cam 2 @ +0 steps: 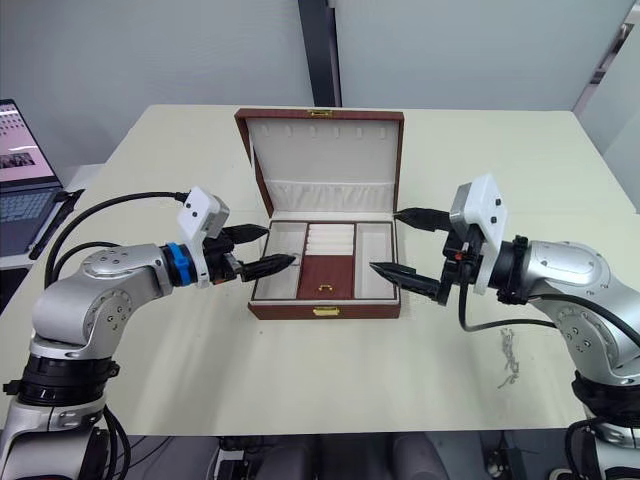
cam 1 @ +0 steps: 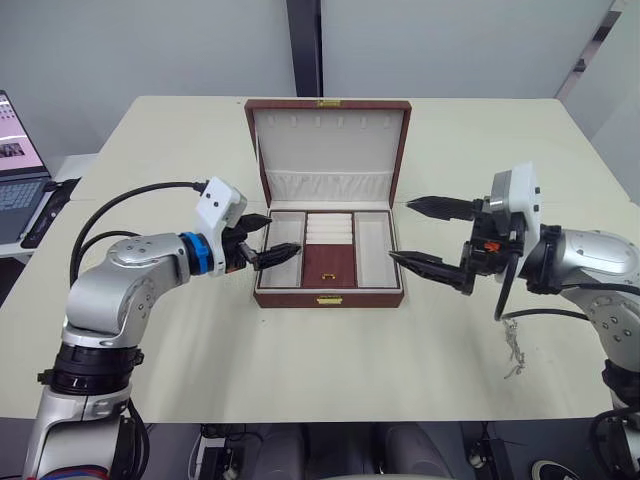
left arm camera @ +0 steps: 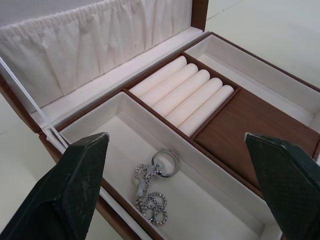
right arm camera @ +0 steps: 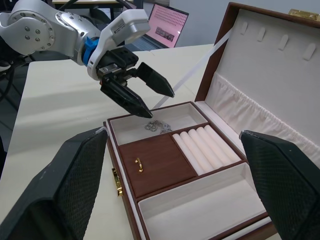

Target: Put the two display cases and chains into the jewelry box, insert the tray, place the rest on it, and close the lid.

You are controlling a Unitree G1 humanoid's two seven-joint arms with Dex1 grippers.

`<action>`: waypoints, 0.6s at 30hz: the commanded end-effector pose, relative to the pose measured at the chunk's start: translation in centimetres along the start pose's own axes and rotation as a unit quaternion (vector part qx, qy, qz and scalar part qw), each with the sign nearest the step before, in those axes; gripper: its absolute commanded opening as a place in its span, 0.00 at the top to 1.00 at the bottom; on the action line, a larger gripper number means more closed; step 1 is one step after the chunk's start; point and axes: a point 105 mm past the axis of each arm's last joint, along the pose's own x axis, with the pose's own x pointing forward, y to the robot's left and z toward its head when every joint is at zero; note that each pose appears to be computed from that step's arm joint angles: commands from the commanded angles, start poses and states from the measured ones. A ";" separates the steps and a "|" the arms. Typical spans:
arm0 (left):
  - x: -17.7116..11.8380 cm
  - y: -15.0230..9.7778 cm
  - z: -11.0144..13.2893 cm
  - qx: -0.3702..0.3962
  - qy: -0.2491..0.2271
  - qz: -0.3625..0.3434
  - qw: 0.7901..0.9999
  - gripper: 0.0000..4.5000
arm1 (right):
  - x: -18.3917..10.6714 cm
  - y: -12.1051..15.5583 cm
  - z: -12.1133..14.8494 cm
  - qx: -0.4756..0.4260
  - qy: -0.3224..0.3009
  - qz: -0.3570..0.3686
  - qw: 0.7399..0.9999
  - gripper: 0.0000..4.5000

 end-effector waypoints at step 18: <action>-16.5 6.6 -3.8 0.013 0.036 0.168 0.985 0.01 | -15.3 -6.0 -9.7 0.063 0.160 -0.217 0.961 0.00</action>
